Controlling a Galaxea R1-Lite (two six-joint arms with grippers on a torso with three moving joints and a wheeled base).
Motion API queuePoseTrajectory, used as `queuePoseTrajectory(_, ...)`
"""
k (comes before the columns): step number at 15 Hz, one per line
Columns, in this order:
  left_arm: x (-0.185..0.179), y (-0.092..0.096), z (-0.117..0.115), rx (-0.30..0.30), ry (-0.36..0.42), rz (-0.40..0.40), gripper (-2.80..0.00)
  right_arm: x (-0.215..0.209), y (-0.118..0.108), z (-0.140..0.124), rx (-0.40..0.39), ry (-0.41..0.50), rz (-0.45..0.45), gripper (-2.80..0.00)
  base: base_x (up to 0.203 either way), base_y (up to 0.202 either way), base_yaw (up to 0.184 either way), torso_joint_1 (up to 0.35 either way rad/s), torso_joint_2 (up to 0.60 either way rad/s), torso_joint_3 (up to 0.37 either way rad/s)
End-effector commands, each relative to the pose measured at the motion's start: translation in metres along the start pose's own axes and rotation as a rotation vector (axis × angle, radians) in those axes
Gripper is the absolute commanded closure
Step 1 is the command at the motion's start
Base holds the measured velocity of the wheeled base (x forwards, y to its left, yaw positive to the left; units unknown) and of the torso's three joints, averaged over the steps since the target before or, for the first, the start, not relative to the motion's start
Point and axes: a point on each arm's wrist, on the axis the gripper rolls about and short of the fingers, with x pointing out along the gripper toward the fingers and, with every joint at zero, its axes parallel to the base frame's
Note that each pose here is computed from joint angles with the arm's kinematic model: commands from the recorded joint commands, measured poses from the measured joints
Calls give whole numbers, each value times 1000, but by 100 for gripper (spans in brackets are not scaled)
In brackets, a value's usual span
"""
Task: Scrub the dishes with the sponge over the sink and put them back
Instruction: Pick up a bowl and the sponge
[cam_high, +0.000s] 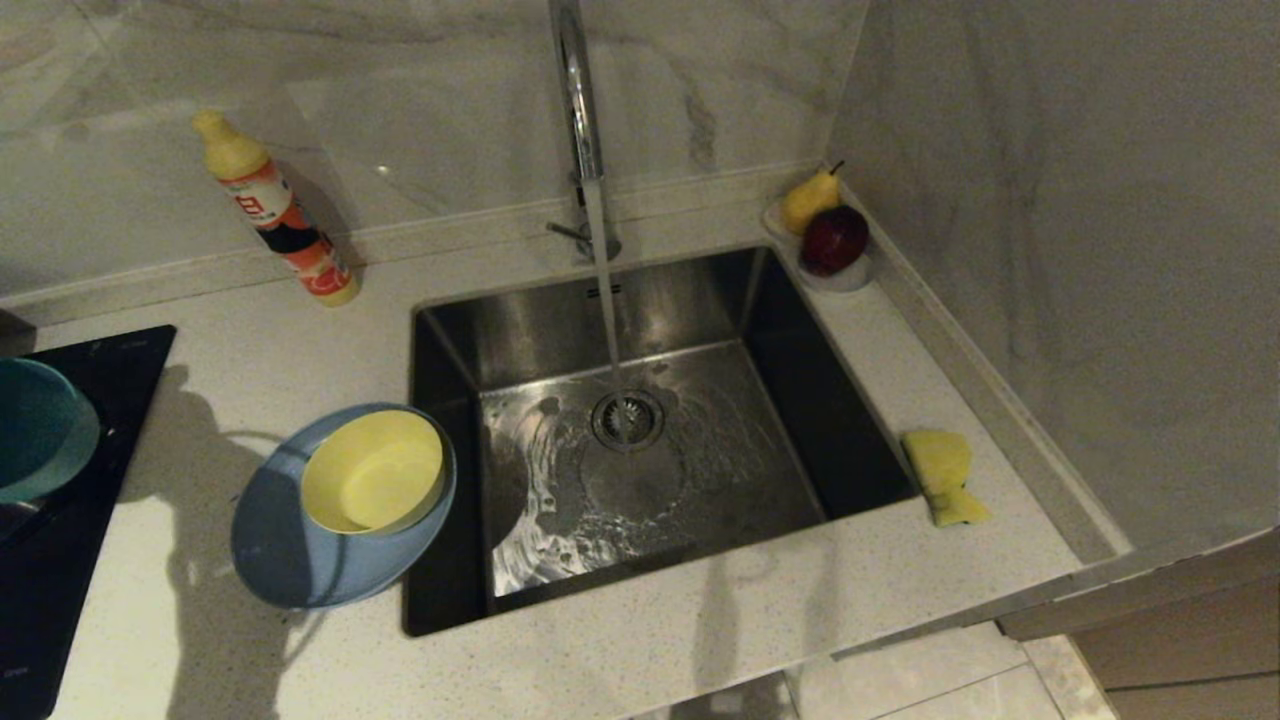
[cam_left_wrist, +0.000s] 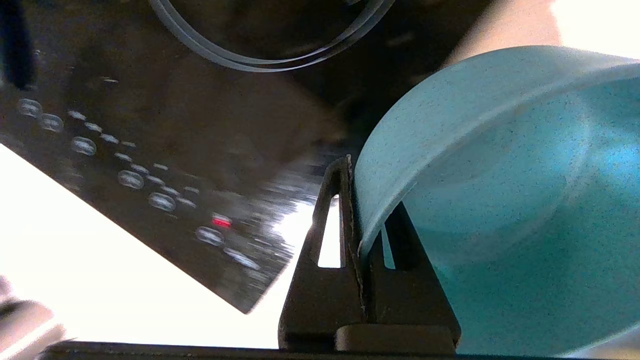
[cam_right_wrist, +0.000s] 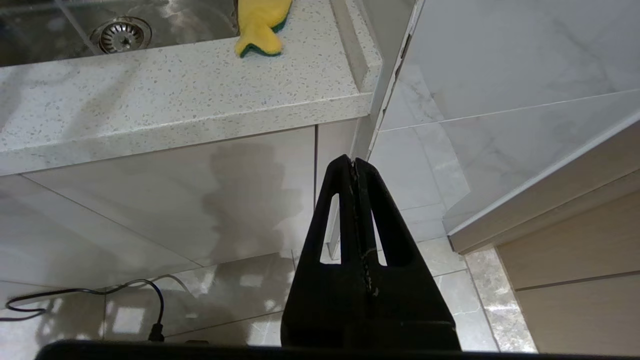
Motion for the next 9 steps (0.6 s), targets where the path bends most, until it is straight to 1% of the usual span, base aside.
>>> queuePoseTrajectory(1, -55, -8, 4, -34, -110, -100, 0, 0, 0, 0, 0, -2, 0, 0, 0, 0, 0, 0, 0, 0)
queuePoseTrajectory(3, -88, -16, 10, -85, -163, -242, 0, 0, 0, 0, 0, -1, 0, 0, 0, 0, 0, 0, 0, 0)
queuePoseTrajectory(4, -102, -20, 12, -92, -184, -306, 0, 0, 0, 0, 0, -2, 0, 0, 0, 0, 0, 0, 0, 0)
queuePoseTrajectory(5, -114, -24, 15, -85, -206, -366, 0, 0, 0, 0, 0, -1, 0, 0, 0, 0, 0, 0, 0, 0)
queuePoseTrajectory(6, -121, -30, 17, -71, -216, -407, 0, 0, 0, 0, 0, -1, 0, 0, 0, 0, 0, 0, 0, 0)
queuePoseTrajectory(8, -132, -51, 20, -46, -208, -501, 0, 0, 0, 0, 0, -1, 0, 0, 0, 0, 0, 0, 0, 0)
queuePoseTrajectory(9, -137, -63, 19, -36, -186, -550, 0, 0, 0, 0, 0, -1, 0, 0, 0, 0, 0, 0, 0, 0)
